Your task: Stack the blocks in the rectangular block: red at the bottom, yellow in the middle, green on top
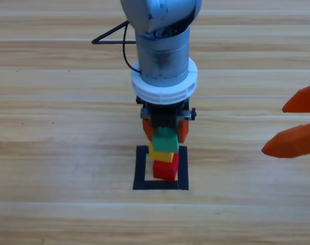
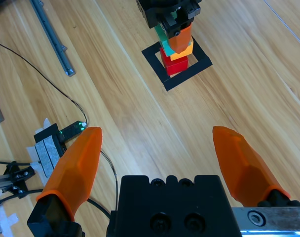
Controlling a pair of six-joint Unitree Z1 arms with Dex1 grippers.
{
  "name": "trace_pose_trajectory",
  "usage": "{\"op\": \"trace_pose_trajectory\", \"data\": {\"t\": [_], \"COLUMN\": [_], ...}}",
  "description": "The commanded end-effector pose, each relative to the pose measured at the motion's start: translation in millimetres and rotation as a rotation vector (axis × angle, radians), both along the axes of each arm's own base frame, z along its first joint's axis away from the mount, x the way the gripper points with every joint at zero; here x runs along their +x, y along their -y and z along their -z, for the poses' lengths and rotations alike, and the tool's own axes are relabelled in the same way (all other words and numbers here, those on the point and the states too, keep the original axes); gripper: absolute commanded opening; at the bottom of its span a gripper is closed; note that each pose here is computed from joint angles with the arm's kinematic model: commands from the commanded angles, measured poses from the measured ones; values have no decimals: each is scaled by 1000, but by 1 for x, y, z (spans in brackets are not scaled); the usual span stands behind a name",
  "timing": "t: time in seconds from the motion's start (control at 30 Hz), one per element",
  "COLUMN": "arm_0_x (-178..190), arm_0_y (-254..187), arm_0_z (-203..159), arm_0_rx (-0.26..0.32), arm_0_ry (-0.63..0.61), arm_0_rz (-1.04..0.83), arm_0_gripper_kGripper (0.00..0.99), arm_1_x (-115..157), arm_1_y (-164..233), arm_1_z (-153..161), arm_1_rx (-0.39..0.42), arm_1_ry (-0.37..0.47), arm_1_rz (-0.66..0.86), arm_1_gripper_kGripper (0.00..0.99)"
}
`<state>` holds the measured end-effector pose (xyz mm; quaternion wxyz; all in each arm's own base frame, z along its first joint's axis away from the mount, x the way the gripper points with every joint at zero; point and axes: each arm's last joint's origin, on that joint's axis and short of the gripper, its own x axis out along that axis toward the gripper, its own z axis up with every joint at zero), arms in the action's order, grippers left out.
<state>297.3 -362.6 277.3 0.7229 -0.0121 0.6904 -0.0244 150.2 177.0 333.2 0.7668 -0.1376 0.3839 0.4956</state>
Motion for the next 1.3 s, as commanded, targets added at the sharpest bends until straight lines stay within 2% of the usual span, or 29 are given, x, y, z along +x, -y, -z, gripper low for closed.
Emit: {"op": "trace_pose_trajectory", "data": {"t": [0.03,1.3], "arm_0_x": [-2,1], "arm_0_y": [12,10], "arm_0_z": [21,33], "arm_0_rx": [39,91], "arm_0_ry": [-29,-22], "arm_0_rz": [10,50], "arm_0_gripper_kGripper": [57,60], "arm_1_x": [6,5], "arm_1_y": [0,0], "arm_1_z": [13,14], "arm_1_rx": [-22,-17], "arm_1_ry": [-27,-37], "arm_1_rz": [9,-5], "arm_1_gripper_kGripper": [986,986]}}
